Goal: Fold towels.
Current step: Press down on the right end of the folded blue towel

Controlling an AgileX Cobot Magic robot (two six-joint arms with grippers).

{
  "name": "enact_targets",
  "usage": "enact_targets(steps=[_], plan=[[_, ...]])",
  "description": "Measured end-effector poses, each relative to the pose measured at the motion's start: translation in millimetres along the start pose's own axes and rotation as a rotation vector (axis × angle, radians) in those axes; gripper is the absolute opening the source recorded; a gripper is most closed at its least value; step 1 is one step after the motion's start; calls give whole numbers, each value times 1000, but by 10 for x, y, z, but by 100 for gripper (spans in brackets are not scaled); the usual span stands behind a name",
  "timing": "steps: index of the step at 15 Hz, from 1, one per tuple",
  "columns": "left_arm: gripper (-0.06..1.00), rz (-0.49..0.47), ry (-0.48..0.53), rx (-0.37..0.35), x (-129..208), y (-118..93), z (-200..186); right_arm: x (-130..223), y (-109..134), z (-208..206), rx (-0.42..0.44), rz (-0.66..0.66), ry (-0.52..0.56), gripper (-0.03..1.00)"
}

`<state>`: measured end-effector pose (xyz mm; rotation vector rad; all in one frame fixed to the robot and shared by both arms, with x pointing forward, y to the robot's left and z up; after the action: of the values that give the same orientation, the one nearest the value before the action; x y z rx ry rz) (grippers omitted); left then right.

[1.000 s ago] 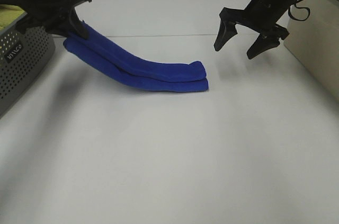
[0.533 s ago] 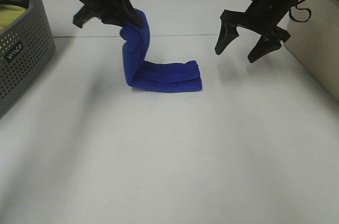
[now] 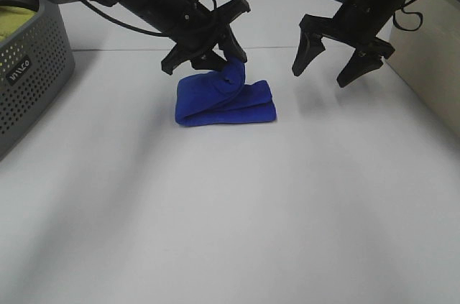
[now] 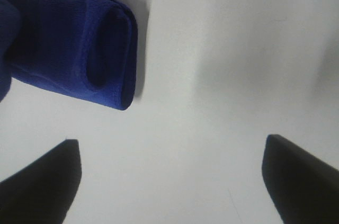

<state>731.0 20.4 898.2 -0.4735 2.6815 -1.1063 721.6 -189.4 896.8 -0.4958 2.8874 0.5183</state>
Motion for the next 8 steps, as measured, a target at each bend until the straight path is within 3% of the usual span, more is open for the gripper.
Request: enact_targets(steps=[2,5,8], plan=[[58,-43,-9,39,1,-66,19,-4,11,0,-7,3,-3,87],[64,-127,3,175,28,-300,3,-11,59,-2,-39,15,-7,87],[65,49,-74,219,-161,-381,-245,-91,284,-33,-191,42,-56,87]])
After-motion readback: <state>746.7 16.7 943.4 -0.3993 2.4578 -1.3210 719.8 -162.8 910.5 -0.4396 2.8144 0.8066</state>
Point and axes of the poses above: a point on each arm's last joint axis where the gripper is mounted, z pointing out along that axis toward the gripper, y along the wrist's bending axis when the last joint is at zero, x = y × z, the point moved 6 cm from there along z, pointing out along that axis toward the gripper, and after that the axes turned 10 degrees about -z, right-handed, at the moved point
